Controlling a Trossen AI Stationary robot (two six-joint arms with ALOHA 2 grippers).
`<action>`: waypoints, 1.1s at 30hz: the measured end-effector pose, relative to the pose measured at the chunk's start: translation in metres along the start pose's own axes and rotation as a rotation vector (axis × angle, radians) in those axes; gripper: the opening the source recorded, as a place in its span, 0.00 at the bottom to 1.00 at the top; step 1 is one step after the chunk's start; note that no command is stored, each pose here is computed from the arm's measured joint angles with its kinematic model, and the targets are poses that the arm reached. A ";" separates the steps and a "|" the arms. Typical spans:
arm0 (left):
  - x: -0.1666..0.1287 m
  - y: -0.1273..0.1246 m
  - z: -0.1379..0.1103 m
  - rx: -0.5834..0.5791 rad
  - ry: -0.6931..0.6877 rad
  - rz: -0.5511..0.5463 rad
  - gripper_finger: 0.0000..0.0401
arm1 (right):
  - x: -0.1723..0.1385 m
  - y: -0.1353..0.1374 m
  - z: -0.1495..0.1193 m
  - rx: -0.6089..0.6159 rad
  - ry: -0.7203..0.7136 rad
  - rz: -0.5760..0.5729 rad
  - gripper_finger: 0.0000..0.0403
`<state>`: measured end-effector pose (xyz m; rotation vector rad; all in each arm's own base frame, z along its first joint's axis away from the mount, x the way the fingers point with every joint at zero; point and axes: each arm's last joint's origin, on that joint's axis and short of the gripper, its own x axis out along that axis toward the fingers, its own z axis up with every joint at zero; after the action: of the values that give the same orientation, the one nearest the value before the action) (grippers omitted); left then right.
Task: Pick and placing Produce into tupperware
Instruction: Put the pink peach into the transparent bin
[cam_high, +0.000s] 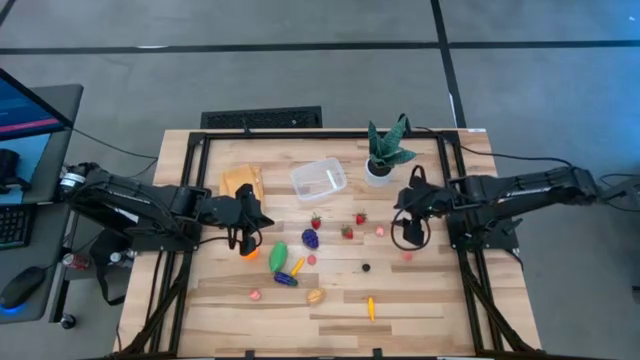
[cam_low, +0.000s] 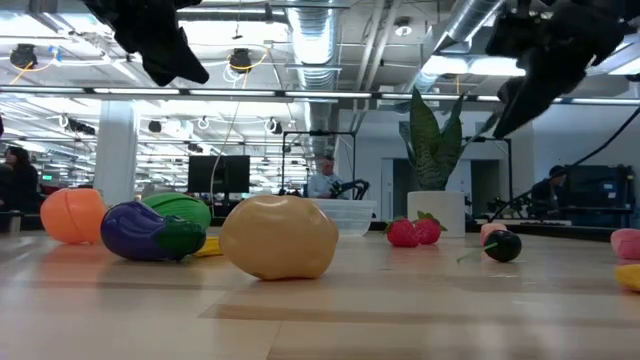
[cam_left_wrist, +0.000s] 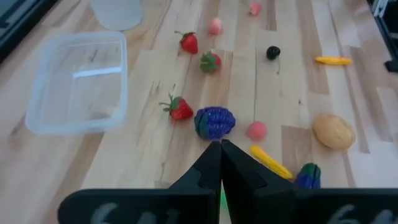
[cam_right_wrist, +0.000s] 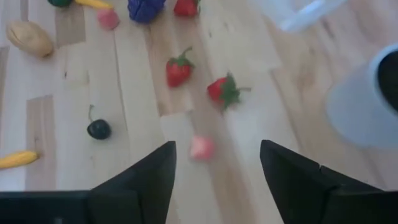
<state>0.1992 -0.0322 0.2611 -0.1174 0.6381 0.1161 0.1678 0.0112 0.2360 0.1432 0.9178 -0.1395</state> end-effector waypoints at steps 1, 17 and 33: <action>0.000 0.000 0.000 0.016 -0.001 0.000 0.00 | 0.001 0.001 -0.002 0.011 0.002 -0.005 0.57; 0.000 0.004 -0.006 0.100 0.052 0.091 0.00 | 0.031 0.039 -0.025 0.215 -0.006 -0.183 0.48; 0.000 0.005 -0.006 0.148 0.047 0.119 0.00 | 0.082 0.073 -0.049 0.173 0.043 -0.355 0.48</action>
<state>0.1947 -0.0283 0.2562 0.0610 0.6984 0.1807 0.1919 0.0870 0.1463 0.1430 0.9681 -0.5479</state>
